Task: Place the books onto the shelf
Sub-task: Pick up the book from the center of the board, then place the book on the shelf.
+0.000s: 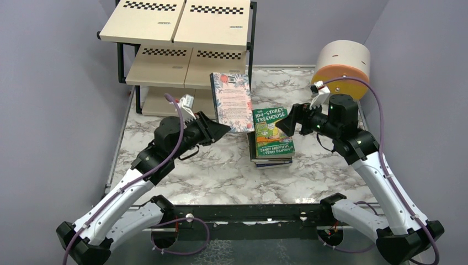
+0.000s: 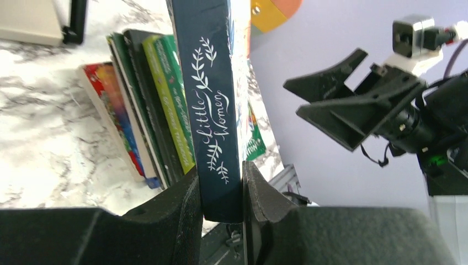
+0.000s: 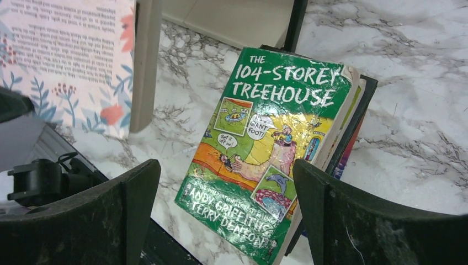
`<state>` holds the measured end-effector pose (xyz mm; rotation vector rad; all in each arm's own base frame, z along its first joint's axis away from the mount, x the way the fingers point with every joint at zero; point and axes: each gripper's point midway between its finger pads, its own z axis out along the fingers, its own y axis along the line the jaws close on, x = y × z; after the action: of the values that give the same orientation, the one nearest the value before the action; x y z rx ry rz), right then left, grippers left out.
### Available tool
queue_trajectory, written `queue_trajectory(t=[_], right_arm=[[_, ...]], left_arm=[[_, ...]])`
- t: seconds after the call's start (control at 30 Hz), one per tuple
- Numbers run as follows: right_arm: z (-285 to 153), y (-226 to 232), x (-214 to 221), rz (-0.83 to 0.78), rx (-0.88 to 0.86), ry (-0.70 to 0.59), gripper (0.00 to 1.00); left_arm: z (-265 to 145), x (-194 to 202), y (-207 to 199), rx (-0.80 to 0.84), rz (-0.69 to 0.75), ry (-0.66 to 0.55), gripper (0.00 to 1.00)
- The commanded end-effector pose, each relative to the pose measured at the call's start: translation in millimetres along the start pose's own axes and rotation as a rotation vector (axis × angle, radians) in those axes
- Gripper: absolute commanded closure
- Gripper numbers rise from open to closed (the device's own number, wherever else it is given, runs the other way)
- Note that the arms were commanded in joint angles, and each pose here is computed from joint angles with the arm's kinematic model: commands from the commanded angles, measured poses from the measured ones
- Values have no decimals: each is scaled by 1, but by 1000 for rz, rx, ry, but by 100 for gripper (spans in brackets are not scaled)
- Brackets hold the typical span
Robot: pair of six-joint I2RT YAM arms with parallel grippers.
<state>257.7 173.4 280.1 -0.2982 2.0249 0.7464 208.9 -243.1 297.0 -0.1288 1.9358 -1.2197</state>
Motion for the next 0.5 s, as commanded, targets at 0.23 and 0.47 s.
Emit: queue_trajectory(t=[0.23, 0.47], right_arm=[[-4, -2, -7, -49, 15, -17, 11], [2, -4, 0, -48, 8, 2, 11]], left_arm=[[11, -79, -21, 204, 36, -96, 100], [19, -121, -20, 322, 24, -126, 100]])
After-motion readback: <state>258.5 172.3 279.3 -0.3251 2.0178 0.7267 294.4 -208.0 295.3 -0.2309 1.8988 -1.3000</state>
